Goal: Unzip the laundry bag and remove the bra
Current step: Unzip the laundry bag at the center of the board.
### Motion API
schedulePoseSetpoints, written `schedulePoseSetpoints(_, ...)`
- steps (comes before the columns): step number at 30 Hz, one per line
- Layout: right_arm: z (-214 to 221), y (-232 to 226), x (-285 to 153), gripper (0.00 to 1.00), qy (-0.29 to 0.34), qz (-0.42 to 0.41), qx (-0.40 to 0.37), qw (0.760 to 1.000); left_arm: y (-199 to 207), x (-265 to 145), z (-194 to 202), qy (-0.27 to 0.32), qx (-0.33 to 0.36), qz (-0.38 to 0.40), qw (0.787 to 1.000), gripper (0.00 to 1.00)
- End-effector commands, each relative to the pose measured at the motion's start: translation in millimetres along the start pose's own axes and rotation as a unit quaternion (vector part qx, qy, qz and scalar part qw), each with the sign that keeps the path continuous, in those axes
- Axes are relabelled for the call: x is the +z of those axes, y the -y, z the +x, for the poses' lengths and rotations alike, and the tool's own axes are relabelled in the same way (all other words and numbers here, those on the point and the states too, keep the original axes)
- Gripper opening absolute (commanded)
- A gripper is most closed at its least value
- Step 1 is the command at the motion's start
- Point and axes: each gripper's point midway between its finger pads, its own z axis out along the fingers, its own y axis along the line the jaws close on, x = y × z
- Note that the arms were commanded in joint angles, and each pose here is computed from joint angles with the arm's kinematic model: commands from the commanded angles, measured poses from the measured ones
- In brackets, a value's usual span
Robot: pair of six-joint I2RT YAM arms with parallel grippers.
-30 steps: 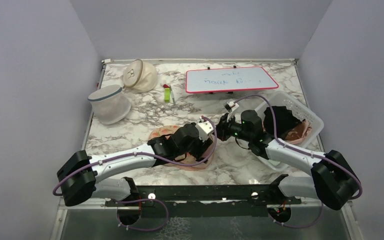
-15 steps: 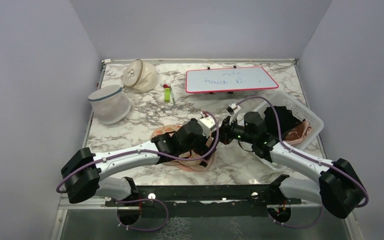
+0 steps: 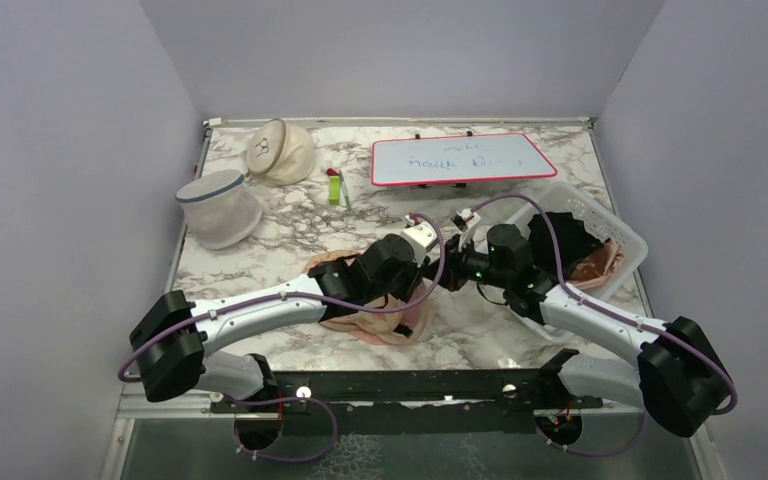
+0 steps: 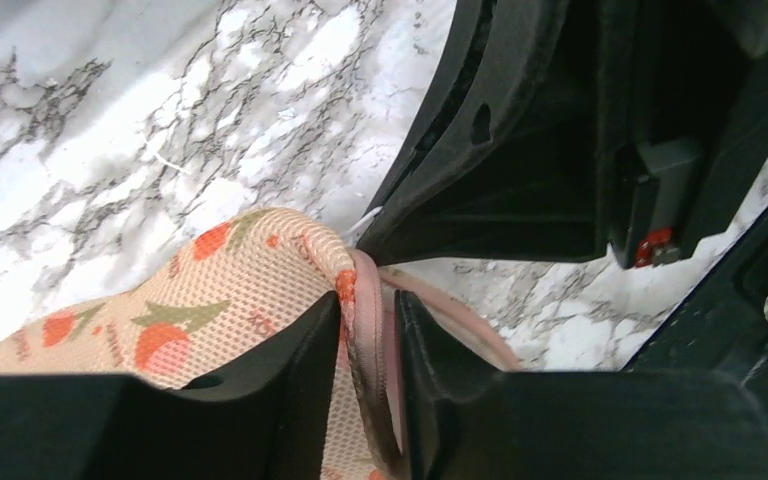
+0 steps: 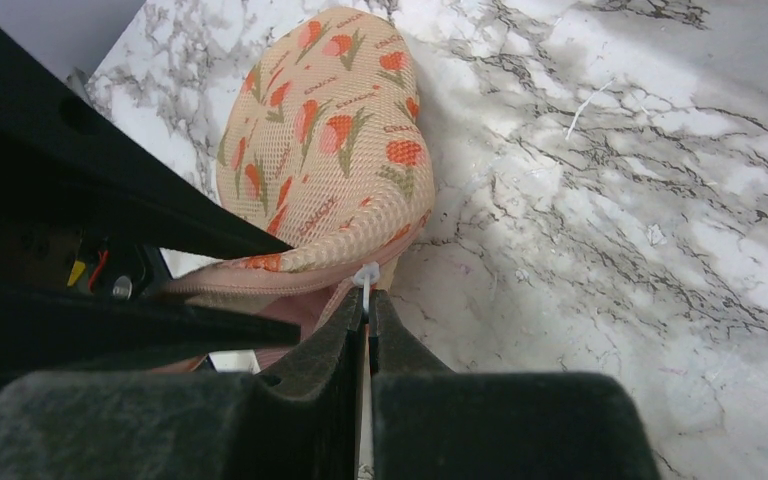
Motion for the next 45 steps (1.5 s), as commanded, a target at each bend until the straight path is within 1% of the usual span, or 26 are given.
schedulePoseSetpoints(1,-1.1,2.4,0.2,0.01,-0.001,0.008,-0.002,1.0,-5.0,-9.7,2.8,0.0,0.026,-0.005,1.0,0.15)
schedulePoseSetpoints(3,-1.4,5.3,2.4,0.01,-0.001,0.014,0.0,1.0,-4.5,-13.2,4.0,0.001,0.036,0.002,0.999,0.1)
schedulePoseSetpoints(6,-3.5,8.9,7.8,0.01,-0.002,0.018,-0.004,1.0,0.3,-18.1,1.0,0.006,0.056,0.022,0.998,0.06)
schedulePoseSetpoints(9,-7.6,11.3,15.9,0.01,-0.001,0.015,-0.016,1.0,5.3,-21.7,-5.9,0.015,0.077,0.039,0.996,0.0)
schedulePoseSetpoints(16,-12.2,-1.0,39.3,0.01,0.002,-0.047,-0.013,0.999,29.7,-26.7,-31.2,0.058,0.103,0.102,0.988,0.0)
schedulePoseSetpoints(19,-13.6,1.9,47.5,0.01,0.001,-0.048,-0.011,0.999,34.2,-29.7,-38.8,0.073,0.102,0.113,0.986,0.0)
schedulePoseSetpoints(26,-17.8,11.6,47.8,0.01,0.018,-0.019,-0.009,1.0,29.9,-39.2,-43.5,0.092,0.098,0.105,0.985,0.0)
schedulePoseSetpoints(29,-15.8,14.7,46.9,0.01,0.015,-0.014,-0.025,0.999,23.6,-45.1,-41.5,0.097,0.102,0.094,0.986,0.0)
schedulePoseSetpoints(31,-13.9,17.6,46.3,0.01,0.012,-0.007,-0.029,0.999,14.4,-45.2,-37.7,0.091,0.102,0.071,0.988,0.0)
schedulePoseSetpoints(34,-8.7,19.4,41.7,0.02,-0.009,0.004,-0.027,1.0,-1.4,-39.5,-31.2,0.054,0.105,0.025,0.993,0.0)
schedulePoseSetpoints(35,-6.2,19.6,38.7,0.03,-0.013,0.006,-0.026,1.0,-5.0,-37.1,-28.4,0.042,0.11,0.015,0.993,0.0)
schedulePoseSetpoints(36,-4.4,21.0,35.3,0.08,-0.014,0.013,-0.024,1.0,-8.3,-34.1,-25.7,0.033,0.113,0.005,0.993,0.0)
schedulePoseSetpoints(37,-2.1,24.1,31.7,0.14,-0.015,0.025,-0.02,0.999,-12.7,-31.4,-24.0,0.028,0.114,-0.008,0.993,0.0)
schedulePoseSetpoints(39,0.8,35.1,22.8,0.33,-0.017,0.068,-0.006,0.998,-19.5,-24.3,-21.1,0.02,0.113,-0.027,0.993,0.0)
schedulePoseSetpoints(40,1.8,40.6,17.1,0.4,-0.02,0.09,0.002,0.996,-21.0,-20.9,-20.2,0.015,0.114,-0.031,0.993,0.0)
schedulePoseSetpoints(43,-2.2,51.6,-2.7,0.53,-0.013,0.143,0.014,0.99,-24.3,-7.5,-17.6,0.002,0.117,-0.04,0.992,0.02)
schedulePoseSetpoints(45,-6.0,50.8,-14.8,0.59,-0.002,0.154,0.015,0.988,-26.7,2.5,-15.7,-0.006,0.118,-0.045,0.992,0.03)
